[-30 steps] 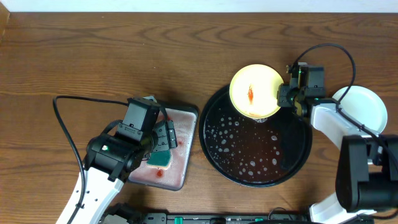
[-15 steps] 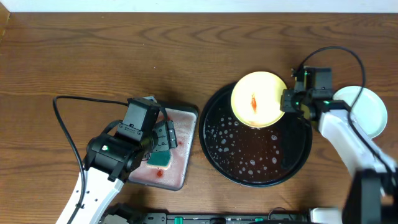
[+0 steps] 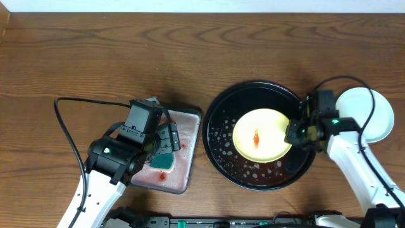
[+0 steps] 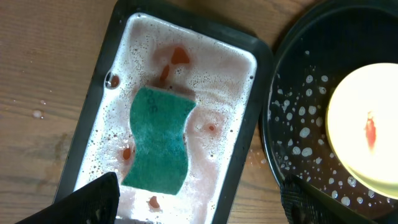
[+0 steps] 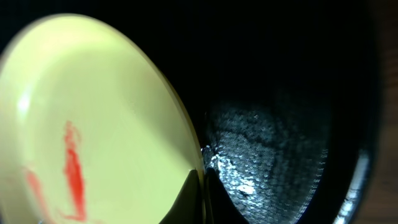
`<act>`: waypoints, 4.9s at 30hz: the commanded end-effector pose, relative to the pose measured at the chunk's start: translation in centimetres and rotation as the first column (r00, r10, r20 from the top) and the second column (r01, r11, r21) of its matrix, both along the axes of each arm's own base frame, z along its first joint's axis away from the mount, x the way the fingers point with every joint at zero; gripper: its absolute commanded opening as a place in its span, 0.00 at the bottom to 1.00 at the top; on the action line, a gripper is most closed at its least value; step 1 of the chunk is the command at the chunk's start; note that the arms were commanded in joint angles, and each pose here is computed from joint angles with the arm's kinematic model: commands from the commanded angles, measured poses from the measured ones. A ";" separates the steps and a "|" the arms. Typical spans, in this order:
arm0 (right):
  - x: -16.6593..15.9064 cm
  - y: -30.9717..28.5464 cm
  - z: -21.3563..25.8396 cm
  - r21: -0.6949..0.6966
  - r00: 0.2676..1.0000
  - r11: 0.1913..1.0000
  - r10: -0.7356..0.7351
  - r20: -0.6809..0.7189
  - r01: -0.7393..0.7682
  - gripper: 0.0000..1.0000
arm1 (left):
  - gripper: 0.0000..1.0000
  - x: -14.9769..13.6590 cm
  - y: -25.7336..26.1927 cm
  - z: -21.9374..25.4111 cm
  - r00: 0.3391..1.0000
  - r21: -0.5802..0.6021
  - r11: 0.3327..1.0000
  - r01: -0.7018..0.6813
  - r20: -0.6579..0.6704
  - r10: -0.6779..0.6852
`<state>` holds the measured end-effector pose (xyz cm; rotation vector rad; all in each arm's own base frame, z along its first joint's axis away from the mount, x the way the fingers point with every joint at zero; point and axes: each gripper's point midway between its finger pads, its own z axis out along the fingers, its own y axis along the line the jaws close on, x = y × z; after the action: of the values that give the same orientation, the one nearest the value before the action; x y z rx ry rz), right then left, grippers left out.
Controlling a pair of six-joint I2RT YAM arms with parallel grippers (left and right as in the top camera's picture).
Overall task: Clean dirty plates on tray and stack at the side
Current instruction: 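Grip the yellow plate rim with right gripper and slide it to tray center, then dip and rub the sponge in the soapy tray with left gripper, then lift the sponge with left gripper and carry it to the yellow plate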
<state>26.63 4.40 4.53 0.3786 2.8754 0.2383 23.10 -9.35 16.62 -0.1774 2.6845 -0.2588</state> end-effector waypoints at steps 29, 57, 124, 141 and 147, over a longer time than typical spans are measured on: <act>0.0 4.5 10.6 0.051 0.893 0.923 0.354 0.279 -0.382 0.31 | 0.52 0.3 3.4 -11.7 0.947 0.264 0.948 -0.178 -0.217 0.239; -0.4 4.5 10.4 0.056 0.898 0.924 0.352 0.262 -0.378 0.25 | 0.58 -0.7 -0.2 -10.1 0.949 -0.014 1.000 -0.003 -0.316 -0.002; 1.4 -0.8 0.1 0.035 0.989 0.994 0.111 -0.102 -0.108 0.24 | 0.07 1.9 -5.8 -3.1 0.936 -0.194 0.977 0.093 -0.318 -0.152; 0.9 0.7 -5.1 0.163 0.950 0.966 0.232 -0.209 -0.200 0.01 | 0.07 2.9 -17.0 -2.3 0.941 -0.333 0.907 0.258 -0.126 -0.314; 0.7 0.7 -5.1 0.164 0.949 0.966 0.232 -0.214 -0.199 0.01 | 0.07 1.9 -23.1 -5.0 0.916 -0.375 0.872 0.316 -0.117 -0.382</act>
<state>27.37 4.95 0.05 0.1319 3.1311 0.4535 26.13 -29.98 12.97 0.2043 2.7775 -0.8460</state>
